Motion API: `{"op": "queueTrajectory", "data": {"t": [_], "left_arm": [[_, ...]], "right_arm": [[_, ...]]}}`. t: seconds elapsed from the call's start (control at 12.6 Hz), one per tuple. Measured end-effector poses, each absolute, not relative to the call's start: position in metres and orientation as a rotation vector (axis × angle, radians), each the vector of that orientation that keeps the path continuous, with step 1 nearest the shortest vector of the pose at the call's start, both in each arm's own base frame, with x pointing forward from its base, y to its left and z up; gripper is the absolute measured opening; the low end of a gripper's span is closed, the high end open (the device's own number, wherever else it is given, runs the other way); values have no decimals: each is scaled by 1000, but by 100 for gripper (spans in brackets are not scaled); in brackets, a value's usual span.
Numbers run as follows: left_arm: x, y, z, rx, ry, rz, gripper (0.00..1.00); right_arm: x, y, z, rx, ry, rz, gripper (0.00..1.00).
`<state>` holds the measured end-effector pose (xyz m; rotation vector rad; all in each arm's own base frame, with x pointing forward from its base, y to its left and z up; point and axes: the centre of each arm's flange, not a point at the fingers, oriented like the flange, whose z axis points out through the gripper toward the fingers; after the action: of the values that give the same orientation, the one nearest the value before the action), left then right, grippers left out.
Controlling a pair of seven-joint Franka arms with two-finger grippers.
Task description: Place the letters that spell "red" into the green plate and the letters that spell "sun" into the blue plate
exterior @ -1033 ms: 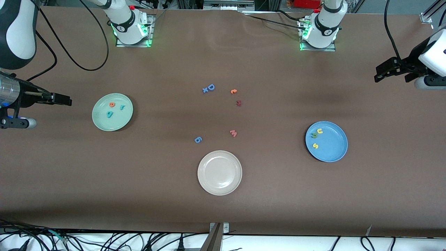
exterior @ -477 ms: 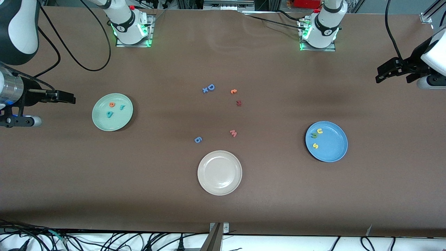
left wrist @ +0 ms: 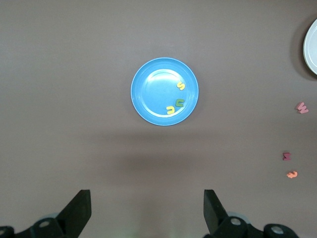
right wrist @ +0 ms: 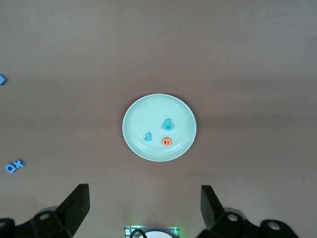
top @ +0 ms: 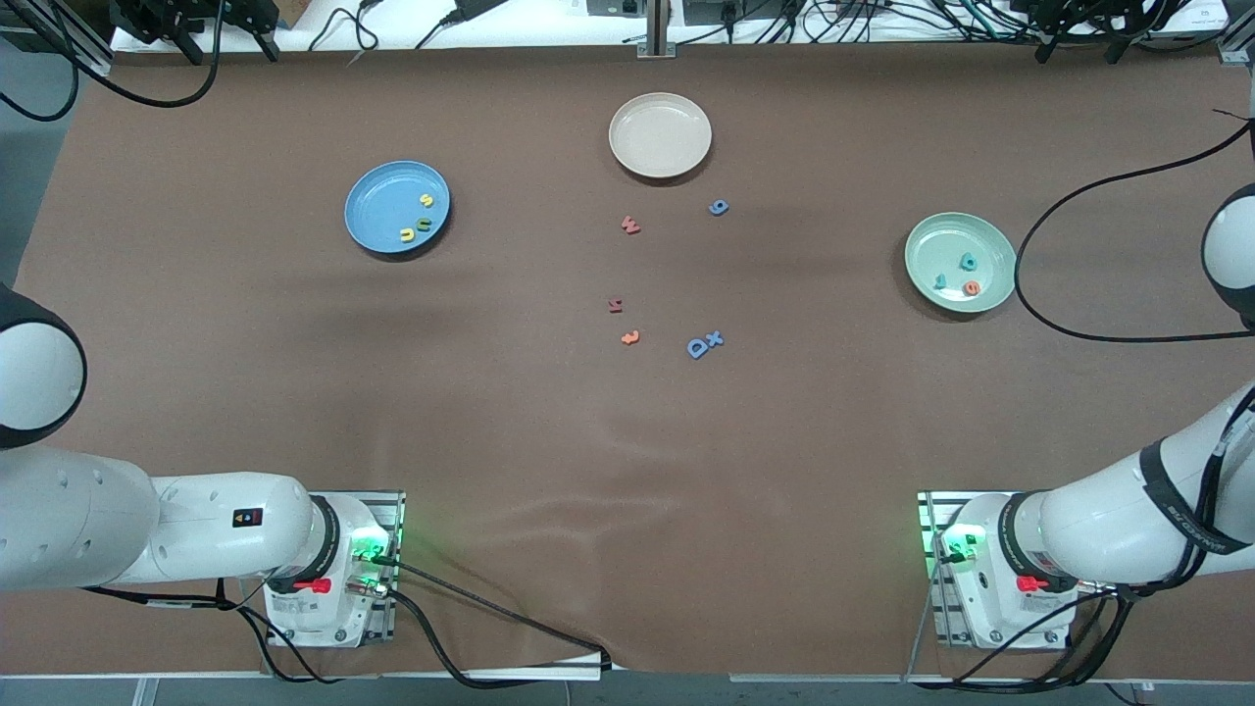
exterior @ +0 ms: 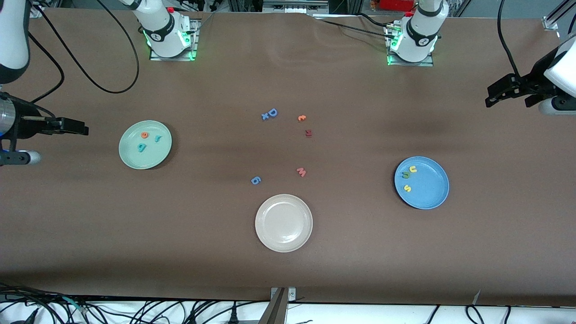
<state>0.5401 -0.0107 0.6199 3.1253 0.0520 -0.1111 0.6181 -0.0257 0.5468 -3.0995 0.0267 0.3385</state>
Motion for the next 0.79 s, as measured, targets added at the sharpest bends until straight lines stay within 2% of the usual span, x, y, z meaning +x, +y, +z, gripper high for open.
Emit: {"op": "queueTrajectory", "data": {"t": [0.32,0.79], "left_arm": [[541,-11,620,3125,51,-102,100],[538,17,626,3123,5,-83,100]], "right_arm": [[603,-30,555,-3125,-1,283,100],[603,-20,550,-3130,-14,280,100]]}}
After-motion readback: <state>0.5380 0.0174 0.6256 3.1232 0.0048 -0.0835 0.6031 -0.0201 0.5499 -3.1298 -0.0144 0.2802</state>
